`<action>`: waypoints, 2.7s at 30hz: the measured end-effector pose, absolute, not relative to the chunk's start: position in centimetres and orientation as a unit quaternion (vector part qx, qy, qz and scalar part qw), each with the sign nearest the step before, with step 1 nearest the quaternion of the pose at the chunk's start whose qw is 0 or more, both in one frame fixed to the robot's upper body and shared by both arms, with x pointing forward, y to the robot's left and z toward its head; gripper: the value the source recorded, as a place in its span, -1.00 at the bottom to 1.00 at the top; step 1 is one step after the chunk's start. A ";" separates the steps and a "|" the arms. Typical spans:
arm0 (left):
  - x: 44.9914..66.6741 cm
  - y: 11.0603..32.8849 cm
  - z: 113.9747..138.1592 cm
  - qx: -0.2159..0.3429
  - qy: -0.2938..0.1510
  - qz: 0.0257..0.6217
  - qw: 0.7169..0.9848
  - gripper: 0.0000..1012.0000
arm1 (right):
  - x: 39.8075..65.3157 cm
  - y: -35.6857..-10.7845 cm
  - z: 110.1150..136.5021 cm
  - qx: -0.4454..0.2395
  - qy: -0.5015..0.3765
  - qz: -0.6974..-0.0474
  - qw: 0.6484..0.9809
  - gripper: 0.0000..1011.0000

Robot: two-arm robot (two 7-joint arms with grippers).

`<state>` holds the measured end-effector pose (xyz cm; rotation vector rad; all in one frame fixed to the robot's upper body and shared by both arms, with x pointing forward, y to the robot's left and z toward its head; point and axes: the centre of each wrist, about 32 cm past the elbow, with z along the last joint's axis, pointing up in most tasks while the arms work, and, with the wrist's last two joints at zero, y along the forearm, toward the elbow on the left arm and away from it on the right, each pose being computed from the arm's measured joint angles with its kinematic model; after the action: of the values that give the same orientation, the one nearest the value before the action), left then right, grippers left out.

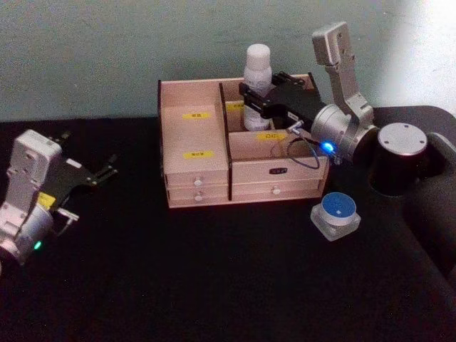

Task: Pick up the facial cleanser and watermelon frost from the table and place them into the tiered storage box.

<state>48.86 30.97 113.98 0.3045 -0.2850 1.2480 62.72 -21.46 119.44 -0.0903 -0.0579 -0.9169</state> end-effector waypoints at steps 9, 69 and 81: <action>48.9 31.0 114.0 0.141 -0.132 0.580 0.791 0.98 | 62.8 -21.5 119.2 -0.047 -0.017 -0.439 0.897 0.19; 48.9 31.0 114.0 0.141 -0.132 0.580 0.791 0.98 | 62.6 -21.9 118.2 -0.063 0.007 -0.435 0.898 0.98; 48.9 31.0 114.0 0.141 -0.132 0.580 0.791 0.98 | 62.2 -22.1 118.5 -0.055 -0.003 -0.441 0.896 0.98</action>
<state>48.86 30.97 113.98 0.3045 -0.2850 1.2480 62.16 -22.12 118.45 -0.1131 -0.0062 -0.9140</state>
